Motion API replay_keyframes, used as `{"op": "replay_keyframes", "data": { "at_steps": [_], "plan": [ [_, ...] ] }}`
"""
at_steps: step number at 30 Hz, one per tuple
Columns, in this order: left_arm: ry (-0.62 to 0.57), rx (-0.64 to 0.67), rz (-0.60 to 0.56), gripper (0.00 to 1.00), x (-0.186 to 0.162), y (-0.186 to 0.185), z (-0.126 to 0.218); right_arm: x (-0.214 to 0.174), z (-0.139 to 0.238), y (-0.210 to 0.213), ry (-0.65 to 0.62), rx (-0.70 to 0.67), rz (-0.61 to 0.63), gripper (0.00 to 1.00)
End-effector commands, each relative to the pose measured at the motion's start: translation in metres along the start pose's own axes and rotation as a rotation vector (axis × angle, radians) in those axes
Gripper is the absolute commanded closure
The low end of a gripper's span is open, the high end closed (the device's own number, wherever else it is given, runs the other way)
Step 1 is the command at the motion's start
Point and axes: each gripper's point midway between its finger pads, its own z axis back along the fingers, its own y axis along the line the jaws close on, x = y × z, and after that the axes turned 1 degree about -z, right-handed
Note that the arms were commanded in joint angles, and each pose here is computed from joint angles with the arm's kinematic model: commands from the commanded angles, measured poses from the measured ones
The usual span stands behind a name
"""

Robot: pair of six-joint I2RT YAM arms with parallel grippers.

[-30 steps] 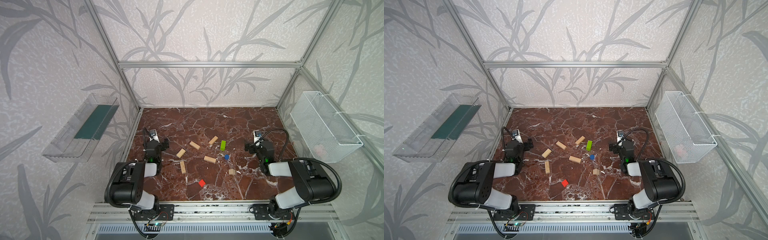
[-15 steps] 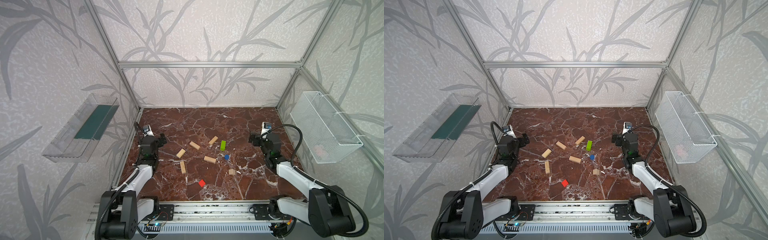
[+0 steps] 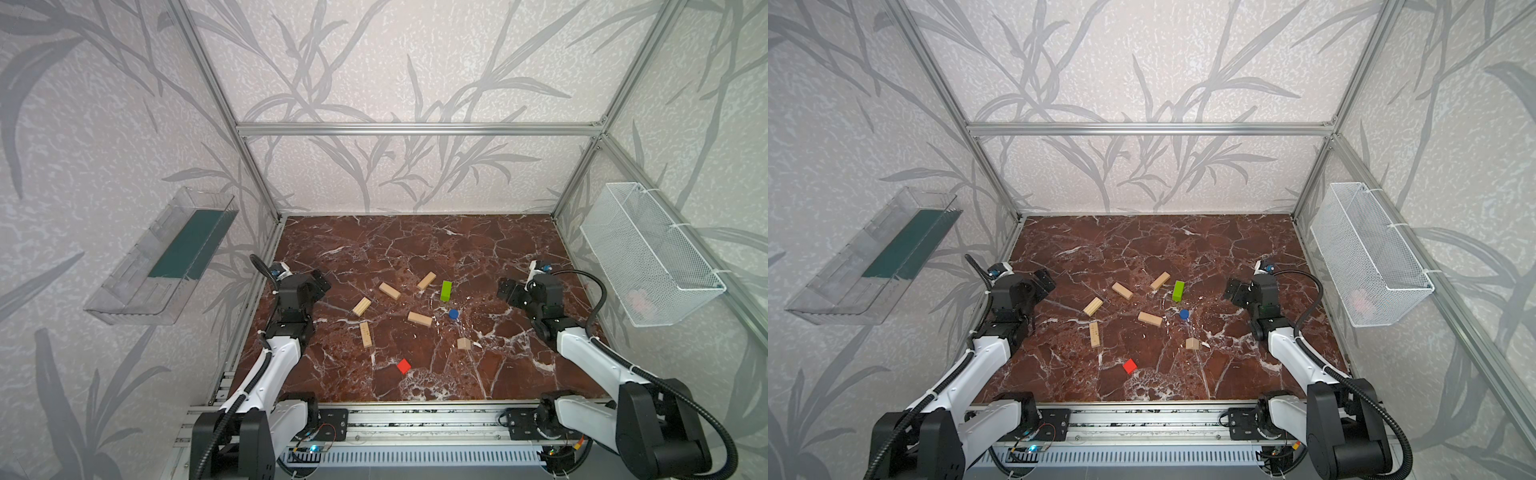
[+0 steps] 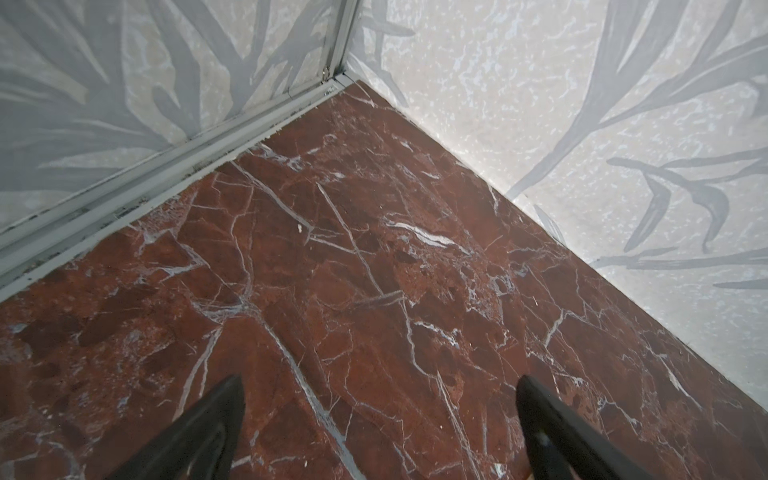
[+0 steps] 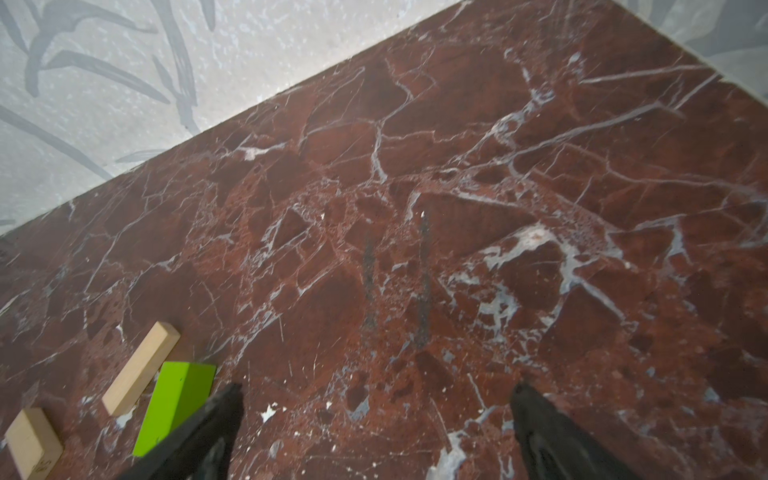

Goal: Build the wood block tower
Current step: 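Raise both arms and move both grippers toward the scattered wooden blocks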

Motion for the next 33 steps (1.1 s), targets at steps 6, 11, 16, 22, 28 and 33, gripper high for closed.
{"op": "replay_keyframes", "data": {
  "at_steps": [6,11,16,22,28,33],
  "plan": [
    [0.221,-0.106,0.068,0.0,-0.024,-0.034,0.022,-0.015,0.003,0.04,0.149,0.139,0.021,0.01],
    [0.33,-0.103,0.013,0.01,-0.055,-0.052,0.039,-0.039,0.011,0.066,0.233,0.17,0.109,0.01],
    [0.441,-0.099,-0.034,0.0,-0.08,-0.07,0.049,-0.061,0.024,0.09,0.288,0.217,0.221,0.01],
    [0.554,-0.111,-0.111,0.01,-0.111,-0.1,0.055,-0.092,0.042,0.117,0.329,0.286,0.368,0.01],
    [0.65,-0.092,-0.19,0.02,-0.136,-0.127,0.052,-0.117,0.053,0.136,0.312,0.333,0.542,0.01],
    [0.706,-0.056,-0.253,0.03,-0.162,-0.144,0.04,-0.127,0.056,0.149,0.277,0.394,0.602,0.01]
  ]
}}
